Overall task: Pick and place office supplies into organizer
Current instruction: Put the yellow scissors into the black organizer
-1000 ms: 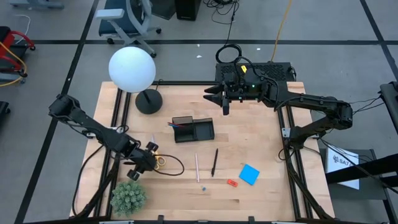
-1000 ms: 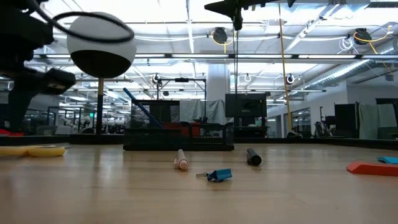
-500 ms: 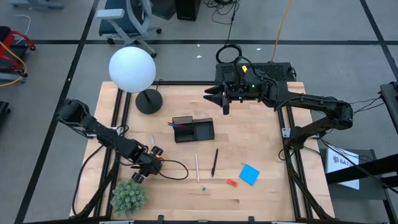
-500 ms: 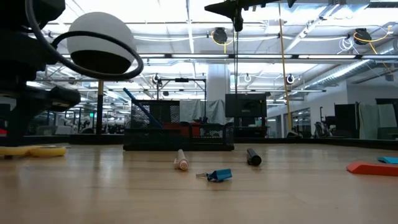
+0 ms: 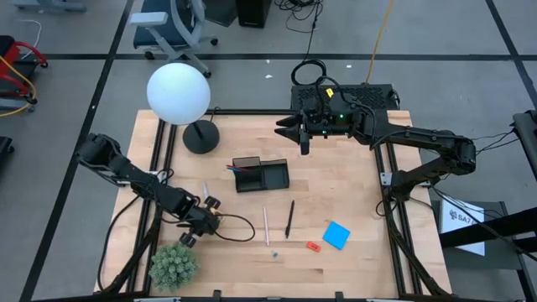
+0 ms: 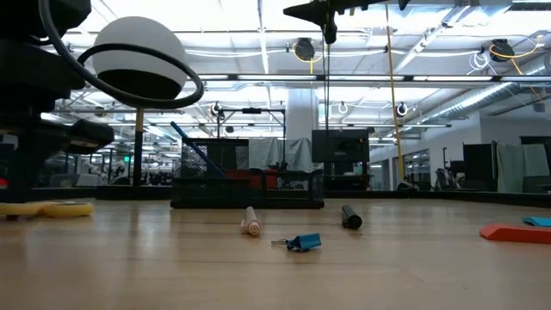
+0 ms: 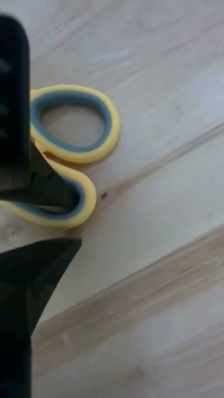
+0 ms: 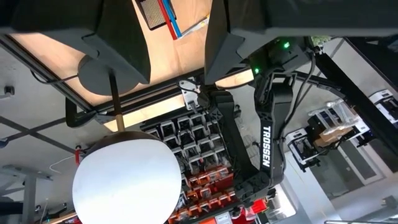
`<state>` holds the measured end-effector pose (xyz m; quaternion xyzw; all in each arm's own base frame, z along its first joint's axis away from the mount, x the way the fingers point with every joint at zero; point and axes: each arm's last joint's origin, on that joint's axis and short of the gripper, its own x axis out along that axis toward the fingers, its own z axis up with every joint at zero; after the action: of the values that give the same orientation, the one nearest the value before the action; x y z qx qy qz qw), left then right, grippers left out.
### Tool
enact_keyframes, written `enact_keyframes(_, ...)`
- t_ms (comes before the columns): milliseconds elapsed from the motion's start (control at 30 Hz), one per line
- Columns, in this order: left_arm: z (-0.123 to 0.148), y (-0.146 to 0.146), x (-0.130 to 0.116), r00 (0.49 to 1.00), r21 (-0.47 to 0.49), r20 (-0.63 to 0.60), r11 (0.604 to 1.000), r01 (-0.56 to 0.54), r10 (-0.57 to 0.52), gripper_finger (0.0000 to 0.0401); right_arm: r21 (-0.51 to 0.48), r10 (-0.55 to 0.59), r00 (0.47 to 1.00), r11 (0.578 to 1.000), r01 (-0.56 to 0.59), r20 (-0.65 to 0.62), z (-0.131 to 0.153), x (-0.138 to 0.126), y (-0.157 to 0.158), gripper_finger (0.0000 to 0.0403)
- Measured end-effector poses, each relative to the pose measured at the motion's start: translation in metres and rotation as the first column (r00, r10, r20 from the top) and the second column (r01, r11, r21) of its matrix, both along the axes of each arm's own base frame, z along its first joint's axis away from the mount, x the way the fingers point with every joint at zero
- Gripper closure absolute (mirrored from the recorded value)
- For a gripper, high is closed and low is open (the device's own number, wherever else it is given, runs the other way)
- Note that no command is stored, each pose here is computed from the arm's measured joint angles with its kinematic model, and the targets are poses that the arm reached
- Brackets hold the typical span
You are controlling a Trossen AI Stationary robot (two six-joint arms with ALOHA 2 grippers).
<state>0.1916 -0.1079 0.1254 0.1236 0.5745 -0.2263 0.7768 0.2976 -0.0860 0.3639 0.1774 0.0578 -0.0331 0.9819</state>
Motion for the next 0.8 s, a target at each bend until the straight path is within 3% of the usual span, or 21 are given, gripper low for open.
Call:
enact_keyframes(267, 0.003, -0.002, 0.003, 0.999, -0.015, -0.004, 0.999, -0.043, 0.043, 0.0391, 0.005, 0.000, 1.000, 1.000, 0.000, -0.016, -0.002, 0.000, 0.000, 0.0259)
enact_keyframes(800, 0.021, -0.006, 0.011, 0.995, 0.004, -0.052, 0.996, -0.087, 0.087, 0.0397, 0.001, 0.001, 1.000, 1.000, -0.001, -0.017, -0.002, 0.000, 0.000, 0.0259)
